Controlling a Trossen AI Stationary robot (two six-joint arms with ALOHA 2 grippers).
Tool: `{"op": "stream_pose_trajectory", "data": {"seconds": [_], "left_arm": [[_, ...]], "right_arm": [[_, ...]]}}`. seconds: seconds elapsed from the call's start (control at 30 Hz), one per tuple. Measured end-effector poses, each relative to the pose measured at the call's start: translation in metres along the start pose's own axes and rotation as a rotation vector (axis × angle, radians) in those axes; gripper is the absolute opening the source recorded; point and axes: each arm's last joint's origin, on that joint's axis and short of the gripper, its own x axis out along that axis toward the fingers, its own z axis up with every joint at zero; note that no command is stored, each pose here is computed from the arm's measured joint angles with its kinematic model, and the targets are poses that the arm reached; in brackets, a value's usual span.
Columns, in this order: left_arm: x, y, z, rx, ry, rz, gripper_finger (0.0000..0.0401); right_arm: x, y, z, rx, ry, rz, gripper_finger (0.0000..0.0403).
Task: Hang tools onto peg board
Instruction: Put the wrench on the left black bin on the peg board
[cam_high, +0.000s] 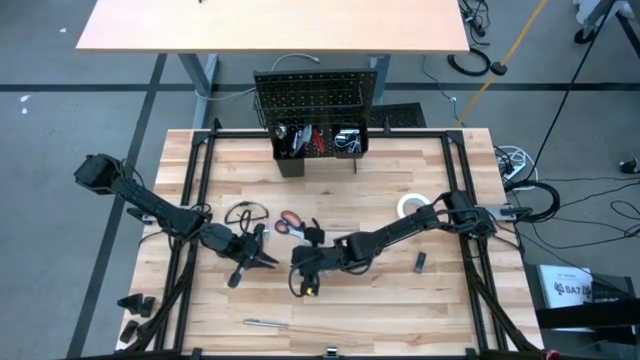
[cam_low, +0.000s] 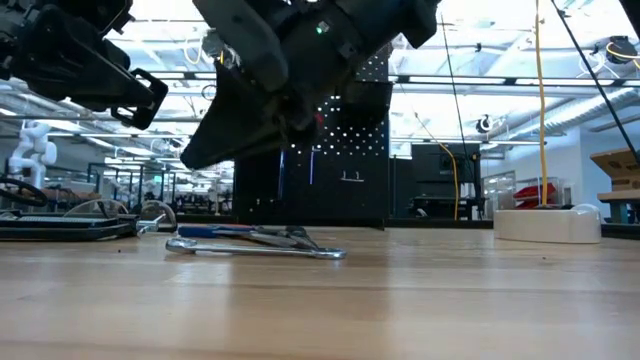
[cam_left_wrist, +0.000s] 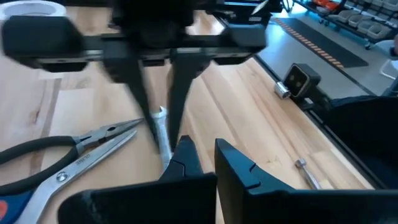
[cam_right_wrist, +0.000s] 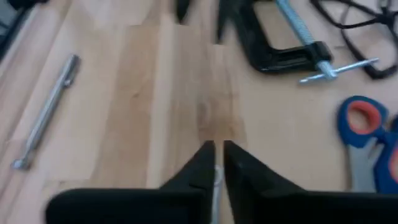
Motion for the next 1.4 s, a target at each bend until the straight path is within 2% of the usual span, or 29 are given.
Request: {"op": "stream_pose_trajectory", "data": {"seconds": [0.03,0.13,0.23,0.3,0.33,0.47,0.67,0.8,1.4], "left_arm": [[0.001,0.000,0.000,-0.004,0.001,0.010,0.0000],[0.006,0.002,-0.006,-0.031,0.036,0.054,0.0000],[0.013,0.006,-0.015,-0.093,0.079,0.135,0.0000],[0.020,0.007,-0.021,-0.135,0.098,0.165,0.0000],[0.024,0.008,-0.024,-0.151,0.102,0.169,0.0000],[0.040,0.008,-0.034,-0.170,0.091,0.159,0.0000],[0.066,0.006,-0.043,-0.152,0.144,0.156,0.0000],[0.080,0.004,-0.045,-0.128,0.173,0.154,0.0000],[0.084,0.004,-0.055,-0.146,0.243,0.151,0.0000]], "right_arm": [[0.000,0.001,0.000,-0.009,-0.001,0.011,0.0018],[0.003,0.000,-0.003,-0.002,0.016,0.006,0.0006],[-0.003,-0.003,-0.017,0.025,0.147,-0.125,0.0002],[-0.010,0.001,-0.023,0.039,0.172,-0.216,0.0001],[-0.012,0.005,-0.024,0.049,0.167,-0.226,0.0001],[-0.014,0.023,-0.033,0.079,0.147,-0.170,0.0000],[-0.017,0.032,-0.044,0.142,0.136,-0.198,0.0000],[-0.019,0.036,-0.044,0.131,0.105,-0.226,0.0000],[-0.027,0.036,-0.040,0.144,0.121,-0.228,0.0002]]}}
